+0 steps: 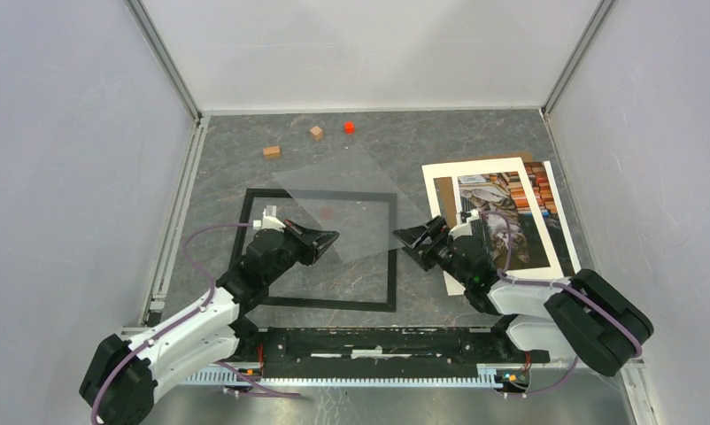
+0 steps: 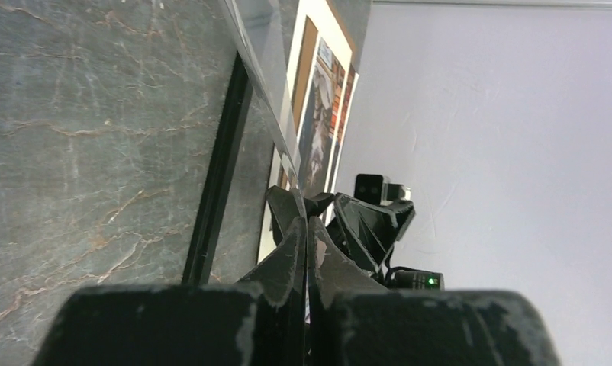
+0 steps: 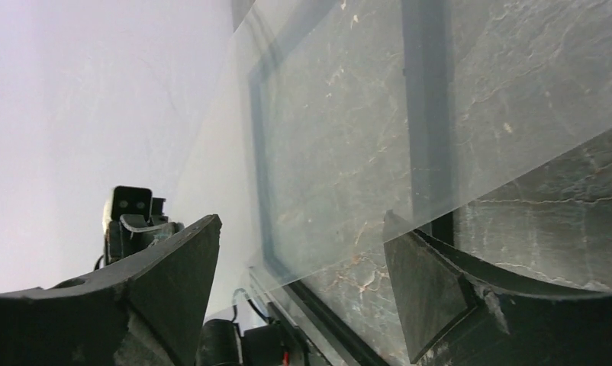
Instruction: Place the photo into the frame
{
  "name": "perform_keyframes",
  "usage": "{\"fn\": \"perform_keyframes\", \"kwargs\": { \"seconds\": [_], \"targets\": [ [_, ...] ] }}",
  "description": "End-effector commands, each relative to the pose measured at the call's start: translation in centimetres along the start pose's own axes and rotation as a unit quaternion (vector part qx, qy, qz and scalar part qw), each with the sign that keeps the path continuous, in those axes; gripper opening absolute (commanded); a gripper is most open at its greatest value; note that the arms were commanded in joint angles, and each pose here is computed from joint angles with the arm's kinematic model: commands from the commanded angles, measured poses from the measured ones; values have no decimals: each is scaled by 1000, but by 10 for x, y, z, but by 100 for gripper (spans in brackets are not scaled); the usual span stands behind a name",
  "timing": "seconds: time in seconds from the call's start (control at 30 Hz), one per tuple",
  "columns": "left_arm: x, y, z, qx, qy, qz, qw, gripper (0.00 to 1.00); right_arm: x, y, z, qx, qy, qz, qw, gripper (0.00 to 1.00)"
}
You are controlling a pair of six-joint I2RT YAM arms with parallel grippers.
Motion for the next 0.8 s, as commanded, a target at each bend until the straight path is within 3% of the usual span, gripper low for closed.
{"fn": "perform_keyframes", "kwargs": {
  "seconds": [0.0,0.37,0.43,0.53,0.77],
  "targets": [
    [1,-7,-23,-61,-33,7,998,2,0,0,22,61,53,-9,997,81],
    [-7,-5,-17,-80,-60,24,995,2,12,-10,16,85,181,-87,976,75],
    [-9,-5,-15,-77,-58,27,995,2,11,-7,15,82,195,-93,973,73],
    [-11,-4,-14,-82,-59,33,994,2,10,-6,17,91,215,-102,967,62],
    [-16,-6,-11,-84,-57,45,994,2,10,3,7,61,223,-131,964,57]
  ]
}}
Point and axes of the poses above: each gripper's point midway between its finger pads, its own y axis out along the fingers, its own z axis along the line the jaws close on, x = y × z, the point moved 4 cm from there along -y, back along the fingers, and after that the axes turned 14 degrees about y, right-handed, at the moved point
